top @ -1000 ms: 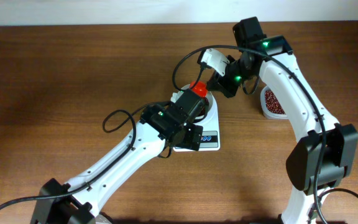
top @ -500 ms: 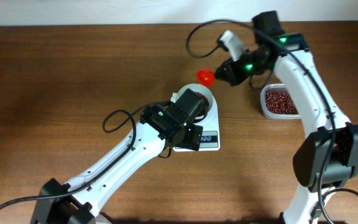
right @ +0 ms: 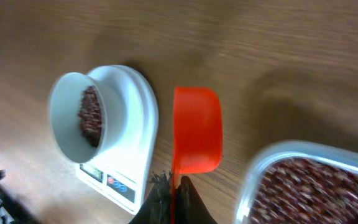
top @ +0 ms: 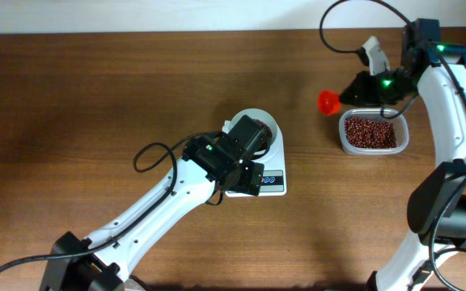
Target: Scoop item into bowl and weigh 50g on scale
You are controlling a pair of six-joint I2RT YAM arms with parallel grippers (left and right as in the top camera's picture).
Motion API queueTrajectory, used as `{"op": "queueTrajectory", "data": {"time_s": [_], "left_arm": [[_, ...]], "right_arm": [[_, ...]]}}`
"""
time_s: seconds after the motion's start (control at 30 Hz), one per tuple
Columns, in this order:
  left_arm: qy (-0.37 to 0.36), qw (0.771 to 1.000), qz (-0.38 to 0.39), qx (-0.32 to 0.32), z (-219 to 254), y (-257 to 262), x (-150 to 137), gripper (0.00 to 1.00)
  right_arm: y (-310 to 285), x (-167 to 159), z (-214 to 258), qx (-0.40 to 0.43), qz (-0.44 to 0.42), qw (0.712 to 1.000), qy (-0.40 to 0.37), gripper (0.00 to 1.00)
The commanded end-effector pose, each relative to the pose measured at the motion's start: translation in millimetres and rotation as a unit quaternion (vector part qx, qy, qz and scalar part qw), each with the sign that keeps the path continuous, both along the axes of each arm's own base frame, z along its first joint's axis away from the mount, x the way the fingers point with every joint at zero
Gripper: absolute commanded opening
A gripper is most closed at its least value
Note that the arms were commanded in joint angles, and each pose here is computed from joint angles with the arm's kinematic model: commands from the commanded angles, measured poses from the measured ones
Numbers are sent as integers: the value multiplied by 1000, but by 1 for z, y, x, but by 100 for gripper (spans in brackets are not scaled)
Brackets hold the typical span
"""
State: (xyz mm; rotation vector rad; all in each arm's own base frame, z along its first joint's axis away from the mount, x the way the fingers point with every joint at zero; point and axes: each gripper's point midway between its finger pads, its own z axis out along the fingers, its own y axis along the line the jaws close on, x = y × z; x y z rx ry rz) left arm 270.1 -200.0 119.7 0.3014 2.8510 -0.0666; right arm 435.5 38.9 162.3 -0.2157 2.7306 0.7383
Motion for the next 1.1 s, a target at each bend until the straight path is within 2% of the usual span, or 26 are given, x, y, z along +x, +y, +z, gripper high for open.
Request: {"op": "queueTrajectory", "data": {"time_s": [0.0, 0.1, 0.23, 0.4, 0.5, 0.63, 0.73, 0.9, 1.0, 1.07], "left_arm": [[-2, 1000, 8, 4, -1, 2, -1, 99], [-2, 1000, 7, 4, -1, 2, -1, 99], [-2, 1000, 7, 4, -1, 2, -1, 99], [-4, 1000, 8, 6, -1, 3, 0, 99], [-12, 1000, 11, 15, 0, 6, 2, 99], [-13, 1000, 11, 16, 0, 7, 3, 99], [-13, 1000, 11, 16, 0, 7, 3, 99], [-13, 1000, 11, 17, 0, 7, 3, 99], [-13, 1000, 6, 18, 0, 7, 3, 99], [-13, 1000, 6, 18, 0, 7, 3, 99]], "right_arm": [[-40, -2, 5, -89, -59, 994, 6, 4], [-60, -3, 0, -133, -85, 987, 16, 4], [-59, 2, 2, -129, -86, 988, 5, 4], [-27, 22, 21, -30, -57, 997, -50, 4], [-14, 45, 43, 17, -37, 992, -117, 4], [0, 58, 64, 66, -11, 983, -170, 4], [25, 52, 70, 99, 19, 980, -169, 4], [71, 41, 68, 105, 69, 979, -160, 4], [96, 20, 61, 108, 98, 982, -123, 4], [113, 2, 67, 99, 147, 975, -133, 4]]}}
